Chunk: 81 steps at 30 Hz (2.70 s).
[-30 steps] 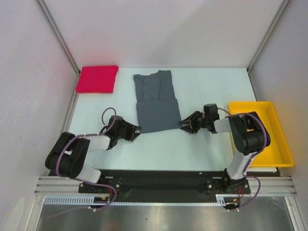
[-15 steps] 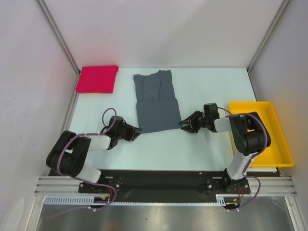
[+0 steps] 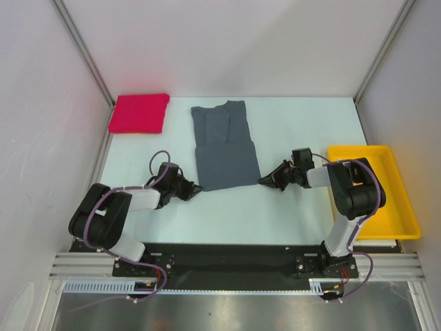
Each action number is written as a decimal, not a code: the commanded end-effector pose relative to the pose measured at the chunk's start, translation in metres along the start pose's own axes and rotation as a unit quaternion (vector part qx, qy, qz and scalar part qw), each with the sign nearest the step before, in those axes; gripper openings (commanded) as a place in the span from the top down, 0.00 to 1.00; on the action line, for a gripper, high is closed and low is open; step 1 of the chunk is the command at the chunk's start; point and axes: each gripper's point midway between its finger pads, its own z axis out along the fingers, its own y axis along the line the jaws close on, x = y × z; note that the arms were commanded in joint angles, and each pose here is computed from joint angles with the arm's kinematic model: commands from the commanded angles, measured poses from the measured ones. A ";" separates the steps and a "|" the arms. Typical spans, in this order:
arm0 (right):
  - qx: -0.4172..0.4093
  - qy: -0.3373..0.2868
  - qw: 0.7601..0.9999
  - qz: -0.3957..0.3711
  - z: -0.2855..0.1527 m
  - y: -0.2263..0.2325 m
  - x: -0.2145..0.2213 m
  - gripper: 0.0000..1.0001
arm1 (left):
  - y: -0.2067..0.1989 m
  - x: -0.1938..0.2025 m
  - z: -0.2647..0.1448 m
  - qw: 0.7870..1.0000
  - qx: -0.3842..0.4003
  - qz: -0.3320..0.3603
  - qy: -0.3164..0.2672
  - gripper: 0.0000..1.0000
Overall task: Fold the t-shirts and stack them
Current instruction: Fold the tshirt
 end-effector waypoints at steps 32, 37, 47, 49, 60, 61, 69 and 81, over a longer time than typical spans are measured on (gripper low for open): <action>0.027 -0.008 1.000 0.005 -0.009 -0.032 0.038 0.59 | 0.032 0.013 -0.018 0.998 -0.020 0.061 0.019 1.00; 0.030 -0.013 0.999 0.024 -0.005 -0.037 0.033 0.66 | 0.031 0.014 -0.018 0.997 -0.023 0.069 0.024 1.00; 0.039 -0.002 0.999 0.014 -0.010 -0.045 0.034 1.00 | 0.027 0.015 -0.027 0.996 -0.014 0.081 0.025 1.00; 0.037 0.001 0.999 0.006 -0.015 -0.043 0.037 1.00 | 0.027 0.016 -0.031 0.996 -0.011 0.086 0.025 1.00; 0.063 0.018 0.995 -0.075 -0.053 -0.054 0.096 1.00 | 0.044 0.045 -0.074 0.992 0.022 0.119 0.029 1.00; 0.062 0.018 0.995 -0.079 -0.061 -0.058 0.102 1.00 | 0.046 0.047 -0.078 0.992 0.024 0.120 0.030 1.00; 0.059 0.021 0.992 -0.108 -0.090 -0.073 0.142 1.00 | 0.071 0.058 -0.112 0.991 0.042 0.121 0.026 1.00; 0.039 0.019 0.985 -0.168 -0.114 -0.021 0.146 1.00 | 0.019 0.050 -0.146 0.979 0.053 0.199 0.006 1.00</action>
